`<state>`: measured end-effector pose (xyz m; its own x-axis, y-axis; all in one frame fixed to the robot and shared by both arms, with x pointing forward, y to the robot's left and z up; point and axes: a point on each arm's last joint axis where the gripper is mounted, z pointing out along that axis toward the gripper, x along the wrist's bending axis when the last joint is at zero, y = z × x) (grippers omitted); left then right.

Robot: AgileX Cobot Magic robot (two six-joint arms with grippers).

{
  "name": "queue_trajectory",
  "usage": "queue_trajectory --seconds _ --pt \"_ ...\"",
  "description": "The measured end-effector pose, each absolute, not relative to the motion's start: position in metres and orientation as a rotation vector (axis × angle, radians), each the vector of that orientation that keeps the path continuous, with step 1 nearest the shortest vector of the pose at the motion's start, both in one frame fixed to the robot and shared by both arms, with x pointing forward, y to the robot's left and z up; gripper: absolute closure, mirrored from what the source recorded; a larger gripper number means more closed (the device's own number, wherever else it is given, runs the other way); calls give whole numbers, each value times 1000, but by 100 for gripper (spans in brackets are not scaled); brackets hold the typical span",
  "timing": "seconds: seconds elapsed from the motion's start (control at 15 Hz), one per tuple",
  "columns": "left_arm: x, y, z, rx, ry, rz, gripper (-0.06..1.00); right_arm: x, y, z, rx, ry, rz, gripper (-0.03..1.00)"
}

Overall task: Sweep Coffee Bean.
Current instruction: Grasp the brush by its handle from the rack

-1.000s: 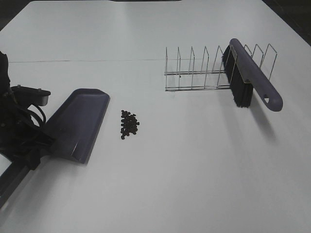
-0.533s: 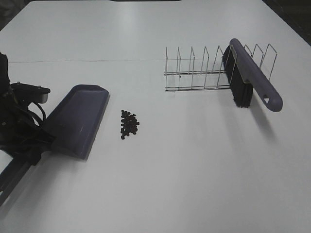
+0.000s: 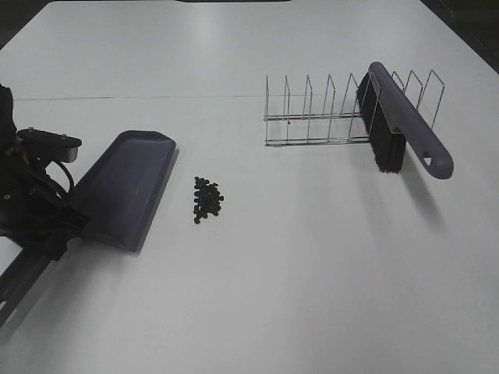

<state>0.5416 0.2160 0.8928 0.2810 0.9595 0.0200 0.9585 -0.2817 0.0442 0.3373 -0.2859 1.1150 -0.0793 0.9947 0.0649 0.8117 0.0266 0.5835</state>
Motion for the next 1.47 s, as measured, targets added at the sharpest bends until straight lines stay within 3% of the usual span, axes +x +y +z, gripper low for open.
queue_trajectory --seconds 1.07,1.47 --pt "537 218 893 2535 1894 20 61 445 -275 1157 1914 2023 631 26" --pt "535 218 893 2548 1901 3 61 491 -271 1148 1958 2064 567 26"
